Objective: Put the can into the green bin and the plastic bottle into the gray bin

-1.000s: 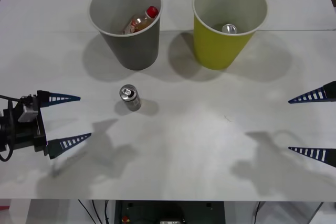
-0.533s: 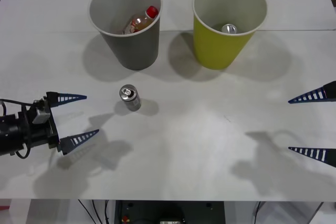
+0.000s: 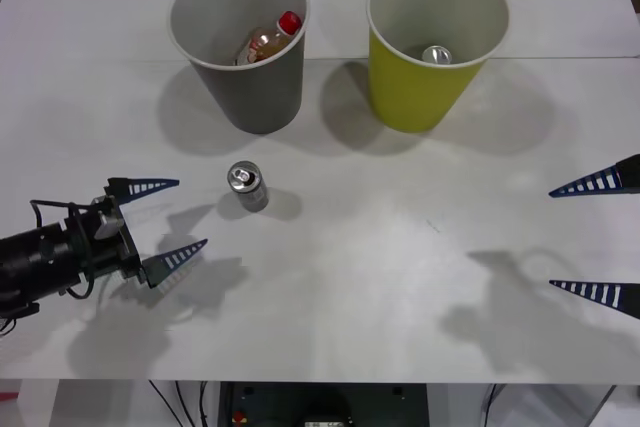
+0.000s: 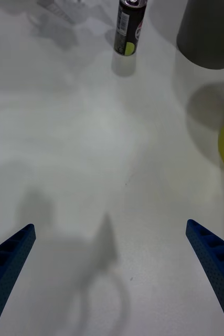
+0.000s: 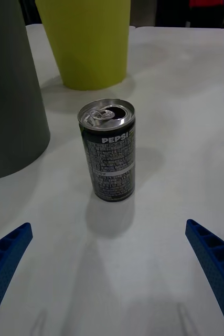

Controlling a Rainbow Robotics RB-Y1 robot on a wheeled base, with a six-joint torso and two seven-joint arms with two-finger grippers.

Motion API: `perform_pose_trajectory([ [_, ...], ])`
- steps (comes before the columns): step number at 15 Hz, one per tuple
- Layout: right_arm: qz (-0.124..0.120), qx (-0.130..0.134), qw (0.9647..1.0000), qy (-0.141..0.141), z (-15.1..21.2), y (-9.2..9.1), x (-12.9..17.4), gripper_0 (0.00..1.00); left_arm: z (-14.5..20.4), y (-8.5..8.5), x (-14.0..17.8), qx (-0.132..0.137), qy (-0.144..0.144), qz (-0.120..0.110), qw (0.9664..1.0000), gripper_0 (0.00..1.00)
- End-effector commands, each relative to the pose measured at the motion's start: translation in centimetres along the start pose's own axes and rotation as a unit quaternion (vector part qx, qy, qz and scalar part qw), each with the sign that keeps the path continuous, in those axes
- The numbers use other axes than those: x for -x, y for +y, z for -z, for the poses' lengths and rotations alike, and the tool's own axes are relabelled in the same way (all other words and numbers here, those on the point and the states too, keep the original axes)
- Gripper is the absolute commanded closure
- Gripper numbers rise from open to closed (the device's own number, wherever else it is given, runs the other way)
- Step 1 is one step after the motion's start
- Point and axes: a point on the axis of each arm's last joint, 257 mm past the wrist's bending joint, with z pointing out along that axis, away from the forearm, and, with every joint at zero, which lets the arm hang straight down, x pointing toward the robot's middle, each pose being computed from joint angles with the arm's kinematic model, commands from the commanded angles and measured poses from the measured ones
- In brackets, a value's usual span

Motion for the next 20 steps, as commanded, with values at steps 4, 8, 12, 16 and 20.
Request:
perform_pose_trajectory([
  [4, 0.0, 0.0, 1.0, 0.0, 0.0, 0.0, 0.0, 0.0, -3.2, -0.6, 1.0, 0.015, -0.029, 0.022, 0.9992, 0.0],
  [8, 0.0, 0.0, 1.0, 0.0, 0.0, 0.0, 0.0, 0.0, -5.7, -0.4, 1.1, 0.028, -0.039, 0.036, 0.9982, 0.0],
  [12, 0.0, 0.0, 1.0, 0.0, 0.0, 0.0, 0.0, 0.0, -7.9, -1.0, 1.9, 0.031, -0.057, 0.05, 0.9966, 0.0],
  [16, 0.0, 0.0, 1.0, 0.0, 0.0, 0.0, 0.0, 0.0, -9.9, -1.0, 2.5, 0.04, -0.059, 0.051, 0.9962, 0.0],
  [20, 0.0, 0.0, 1.0, 0.0, 0.0, 0.0, 0.0, 0.0, -11.5, -0.5, 3.0, 0.045, -0.054, 0.043, 0.9966, 0.0],
])
